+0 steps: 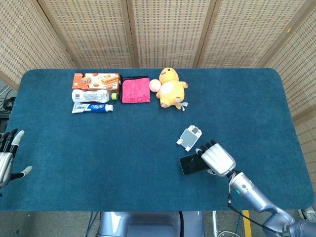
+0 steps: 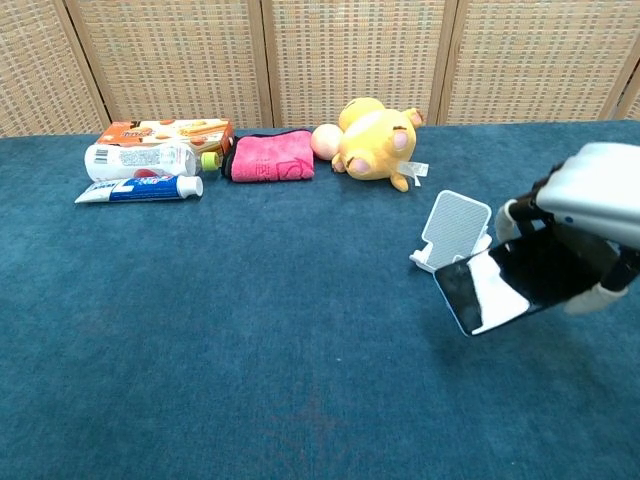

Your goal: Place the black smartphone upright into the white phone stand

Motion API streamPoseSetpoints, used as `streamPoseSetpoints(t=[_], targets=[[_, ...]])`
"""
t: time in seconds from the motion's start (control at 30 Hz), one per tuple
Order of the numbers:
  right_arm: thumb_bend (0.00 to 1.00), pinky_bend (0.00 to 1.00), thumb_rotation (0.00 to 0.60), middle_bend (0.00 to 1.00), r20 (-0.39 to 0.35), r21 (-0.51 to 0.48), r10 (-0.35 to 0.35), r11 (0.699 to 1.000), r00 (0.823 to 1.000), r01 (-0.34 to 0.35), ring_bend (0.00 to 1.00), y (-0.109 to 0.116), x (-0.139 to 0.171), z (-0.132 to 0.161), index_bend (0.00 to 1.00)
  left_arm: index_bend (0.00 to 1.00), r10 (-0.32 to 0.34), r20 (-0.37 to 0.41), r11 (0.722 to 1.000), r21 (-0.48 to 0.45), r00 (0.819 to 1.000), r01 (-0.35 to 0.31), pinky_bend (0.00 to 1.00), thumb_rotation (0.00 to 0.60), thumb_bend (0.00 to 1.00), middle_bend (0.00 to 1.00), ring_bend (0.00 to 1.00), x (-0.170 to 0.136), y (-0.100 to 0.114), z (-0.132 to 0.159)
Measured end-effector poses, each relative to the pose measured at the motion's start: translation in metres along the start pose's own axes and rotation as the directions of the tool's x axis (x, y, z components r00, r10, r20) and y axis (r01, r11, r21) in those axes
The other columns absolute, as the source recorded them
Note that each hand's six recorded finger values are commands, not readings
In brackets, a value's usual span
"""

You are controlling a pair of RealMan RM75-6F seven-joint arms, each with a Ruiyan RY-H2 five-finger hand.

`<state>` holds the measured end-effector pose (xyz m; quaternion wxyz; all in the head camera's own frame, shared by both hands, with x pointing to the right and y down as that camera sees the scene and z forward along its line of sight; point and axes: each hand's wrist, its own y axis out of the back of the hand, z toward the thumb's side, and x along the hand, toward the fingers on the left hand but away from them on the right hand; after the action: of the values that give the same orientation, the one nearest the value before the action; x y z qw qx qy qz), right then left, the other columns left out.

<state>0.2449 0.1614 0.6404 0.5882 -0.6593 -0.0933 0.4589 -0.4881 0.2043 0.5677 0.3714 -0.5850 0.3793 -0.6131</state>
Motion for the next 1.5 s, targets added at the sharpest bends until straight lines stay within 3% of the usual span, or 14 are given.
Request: streamPoseSetpoints(t=[0.23, 0.43, 0.57, 0.83, 1.17, 1.4, 1.5], targets=[[0.44, 0.39, 0.600, 0.49, -0.003, 0.215, -0.050, 0.975, 0.999, 0.049, 0.46, 0.050, -0.035, -0.009, 0.47, 0.00, -0.003, -0.001, 1.000, -0.008, 1.000, 0.003, 0.00, 0.600, 0.00, 0.00, 0.00, 0.001, 0.001, -0.001], [0.44, 0.39, 0.600, 0.49, -0.049, 0.377, -0.073, 0.922, 0.996, 0.086, 0.46, 0.070, -0.057, -0.005, 0.47, 0.00, -0.014, -0.006, 1.000, -0.011, 1.000, 0.014, 0.00, 0.600, 0.00, 0.00, 0.00, 0.004, 0.000, -0.003], [0.44, 0.39, 0.600, 0.48, -0.081, 0.490, -0.059, 0.867, 0.995, 0.091, 0.46, 0.068, -0.067, -0.002, 0.47, 0.00, -0.024, -0.013, 1.000, -0.012, 1.000, 0.024, 0.00, 0.600, 0.00, 0.00, 0.00, 0.006, -0.002, -0.005], [0.44, 0.39, 0.600, 0.48, -0.157, 0.687, 0.003, 0.718, 0.988, 0.107, 0.46, 0.047, -0.082, 0.008, 0.47, 0.00, -0.038, -0.023, 0.999, -0.009, 0.999, 0.037, 0.00, 0.600, 0.00, 0.00, 0.00, 0.011, -0.004, -0.005], [0.44, 0.39, 0.600, 0.47, -0.162, 0.740, 0.031, 0.666, 0.986, 0.100, 0.46, 0.045, -0.085, 0.006, 0.47, 0.00, -0.044, -0.031, 0.999, -0.003, 0.999, 0.044, 0.00, 0.600, 0.00, 0.00, 0.00, 0.013, -0.006, -0.005], [0.44, 0.39, 0.600, 0.46, -0.135, 0.803, 0.069, 0.592, 0.988, 0.069, 0.46, 0.039, -0.085, 0.007, 0.47, 0.00, -0.046, -0.029, 0.999, -0.001, 0.999, 0.046, 0.00, 0.600, 0.00, 0.00, 0.00, 0.013, -0.006, -0.004], [0.44, 0.39, 0.600, 0.46, -0.124, 0.816, 0.085, 0.576, 0.989, 0.053, 0.46, 0.036, -0.086, 0.012, 0.47, 0.00, -0.044, -0.033, 0.999, -0.007, 0.998, 0.044, 0.00, 0.600, 0.00, 0.00, 0.00, 0.014, -0.005, -0.005]])
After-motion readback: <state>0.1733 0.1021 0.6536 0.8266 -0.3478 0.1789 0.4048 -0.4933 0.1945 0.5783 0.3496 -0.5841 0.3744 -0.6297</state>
